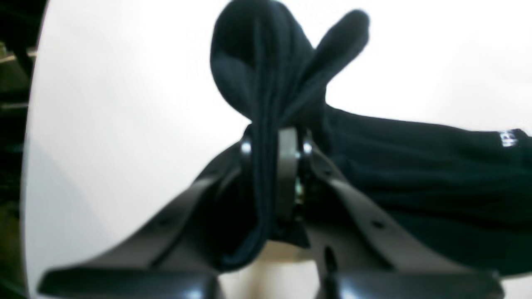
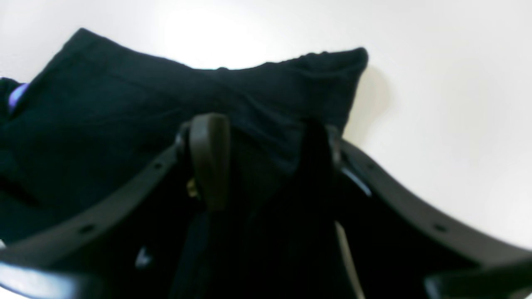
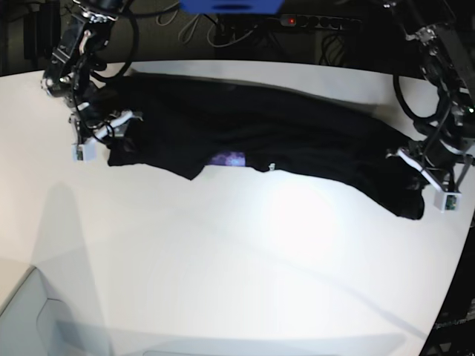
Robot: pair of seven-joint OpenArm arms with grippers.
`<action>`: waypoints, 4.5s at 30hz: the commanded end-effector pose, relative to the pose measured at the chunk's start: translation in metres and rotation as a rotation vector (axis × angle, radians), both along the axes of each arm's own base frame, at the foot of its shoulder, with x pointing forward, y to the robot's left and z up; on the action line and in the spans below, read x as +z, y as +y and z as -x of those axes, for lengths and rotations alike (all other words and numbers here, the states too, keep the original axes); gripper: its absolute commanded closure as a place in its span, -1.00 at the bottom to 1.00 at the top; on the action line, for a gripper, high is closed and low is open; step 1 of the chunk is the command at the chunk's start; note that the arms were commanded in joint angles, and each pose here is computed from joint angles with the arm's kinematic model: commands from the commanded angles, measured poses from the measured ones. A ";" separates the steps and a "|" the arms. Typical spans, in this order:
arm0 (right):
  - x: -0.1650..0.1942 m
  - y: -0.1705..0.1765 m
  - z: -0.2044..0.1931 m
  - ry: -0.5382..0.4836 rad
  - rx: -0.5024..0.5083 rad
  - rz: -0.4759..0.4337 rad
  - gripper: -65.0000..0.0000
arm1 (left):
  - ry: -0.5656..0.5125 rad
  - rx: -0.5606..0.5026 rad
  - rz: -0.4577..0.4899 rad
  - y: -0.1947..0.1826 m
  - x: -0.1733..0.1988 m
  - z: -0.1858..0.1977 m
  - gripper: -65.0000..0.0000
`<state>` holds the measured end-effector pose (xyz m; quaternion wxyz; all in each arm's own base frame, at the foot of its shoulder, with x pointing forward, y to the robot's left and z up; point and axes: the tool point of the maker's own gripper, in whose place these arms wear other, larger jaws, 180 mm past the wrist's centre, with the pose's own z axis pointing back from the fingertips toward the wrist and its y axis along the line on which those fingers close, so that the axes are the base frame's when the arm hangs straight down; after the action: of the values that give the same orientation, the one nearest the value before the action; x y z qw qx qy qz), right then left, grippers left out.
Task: Layout the t-shirt on the table in an organized manner, then fold the t-shirt properly
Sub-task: 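Carry the strip end with the left gripper toward the right gripper, folding it over, then release the folded end with the left gripper and move it back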
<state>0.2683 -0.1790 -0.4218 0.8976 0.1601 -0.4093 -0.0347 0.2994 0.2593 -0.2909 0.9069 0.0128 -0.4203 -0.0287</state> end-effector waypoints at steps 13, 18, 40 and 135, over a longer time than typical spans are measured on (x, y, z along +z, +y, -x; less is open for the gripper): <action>0.007 0.000 -0.015 -0.027 0.006 -0.001 0.17 | 0.058 -0.125 0.163 -0.090 -0.022 0.013 1.00; 0.009 0.001 -0.019 -0.033 0.008 -0.002 0.17 | 0.081 -0.299 0.216 -0.159 -0.026 0.014 1.00; 0.010 0.001 -0.018 -0.032 0.008 0.000 0.17 | 0.152 -0.466 0.121 -0.250 -0.042 0.028 1.00; -0.016 0.020 0.030 0.130 0.038 -0.017 0.39 | 0.291 -0.079 0.204 -0.040 -0.105 0.001 0.99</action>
<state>0.2461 -0.1607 -0.4304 0.9103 0.1787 -0.3711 -0.0412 0.2887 0.2156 -0.4080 0.9588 -0.1029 -0.2639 -0.0228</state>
